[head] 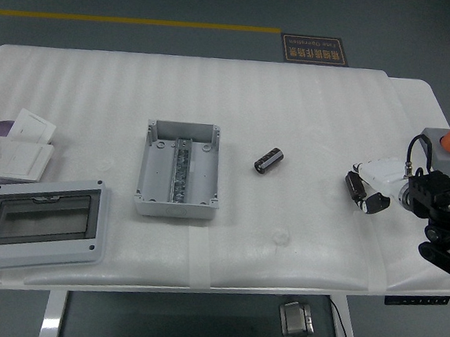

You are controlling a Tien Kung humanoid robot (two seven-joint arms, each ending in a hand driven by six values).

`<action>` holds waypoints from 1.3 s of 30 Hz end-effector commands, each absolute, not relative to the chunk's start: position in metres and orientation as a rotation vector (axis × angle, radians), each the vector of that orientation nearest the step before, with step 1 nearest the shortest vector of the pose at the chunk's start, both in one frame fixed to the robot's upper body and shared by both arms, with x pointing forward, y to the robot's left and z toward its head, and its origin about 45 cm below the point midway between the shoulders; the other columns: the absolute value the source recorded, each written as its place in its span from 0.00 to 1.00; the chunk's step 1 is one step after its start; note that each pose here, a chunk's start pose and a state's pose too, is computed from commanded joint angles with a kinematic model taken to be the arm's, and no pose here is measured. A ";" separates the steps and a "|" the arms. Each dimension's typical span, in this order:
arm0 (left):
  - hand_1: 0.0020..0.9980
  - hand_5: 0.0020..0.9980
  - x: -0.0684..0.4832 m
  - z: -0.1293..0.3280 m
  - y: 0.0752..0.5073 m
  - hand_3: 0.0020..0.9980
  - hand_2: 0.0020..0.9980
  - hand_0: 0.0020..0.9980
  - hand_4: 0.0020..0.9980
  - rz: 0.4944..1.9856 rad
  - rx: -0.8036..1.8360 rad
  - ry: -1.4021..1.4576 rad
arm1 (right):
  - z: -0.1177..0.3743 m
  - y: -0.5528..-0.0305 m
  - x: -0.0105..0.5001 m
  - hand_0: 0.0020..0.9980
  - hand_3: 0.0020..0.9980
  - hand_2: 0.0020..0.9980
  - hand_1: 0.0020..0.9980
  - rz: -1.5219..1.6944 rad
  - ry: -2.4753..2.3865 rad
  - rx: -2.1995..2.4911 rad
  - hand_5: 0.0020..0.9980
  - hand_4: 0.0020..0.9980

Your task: Pick up the battery,place it into the box

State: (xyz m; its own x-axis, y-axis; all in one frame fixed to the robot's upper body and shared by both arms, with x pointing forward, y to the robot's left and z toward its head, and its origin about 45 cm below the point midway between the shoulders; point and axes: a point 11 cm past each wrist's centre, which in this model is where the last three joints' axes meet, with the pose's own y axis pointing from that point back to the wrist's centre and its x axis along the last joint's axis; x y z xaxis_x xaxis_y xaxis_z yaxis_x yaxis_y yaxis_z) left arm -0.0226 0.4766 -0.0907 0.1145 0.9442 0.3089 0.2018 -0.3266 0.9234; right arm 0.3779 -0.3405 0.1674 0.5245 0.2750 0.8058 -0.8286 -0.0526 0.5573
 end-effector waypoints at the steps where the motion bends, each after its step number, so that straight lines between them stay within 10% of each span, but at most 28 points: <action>1: 0.67 0.43 -0.023 -0.091 0.477 0.61 0.57 0.66 0.69 1.270 1.654 1.135 | 0.167 -0.340 0.378 0.55 0.73 0.70 0.62 0.971 -0.538 1.335 0.17 0.41; 24: 0.67 0.45 -0.034 -0.090 0.476 0.61 0.58 0.66 0.69 1.247 1.687 1.155 | 0.236 -0.204 0.377 0.51 0.69 0.61 0.58 1.131 -0.865 1.709 0.15 0.36; 39: 0.67 0.46 -0.038 -0.090 0.475 0.61 0.57 0.66 0.69 1.232 1.697 1.163 | 0.221 -0.108 0.361 0.53 0.72 0.65 0.59 1.132 -0.899 1.938 0.31 0.46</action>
State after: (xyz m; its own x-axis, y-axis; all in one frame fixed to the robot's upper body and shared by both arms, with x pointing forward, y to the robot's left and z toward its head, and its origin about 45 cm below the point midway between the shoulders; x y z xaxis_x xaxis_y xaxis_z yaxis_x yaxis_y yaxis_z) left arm -0.0380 0.4754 -0.0904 0.1330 0.9436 0.3031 0.2482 -0.3278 0.9116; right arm 0.3614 -0.1082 0.2214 0.3747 -0.2113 0.9028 -0.8316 -0.5071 0.2264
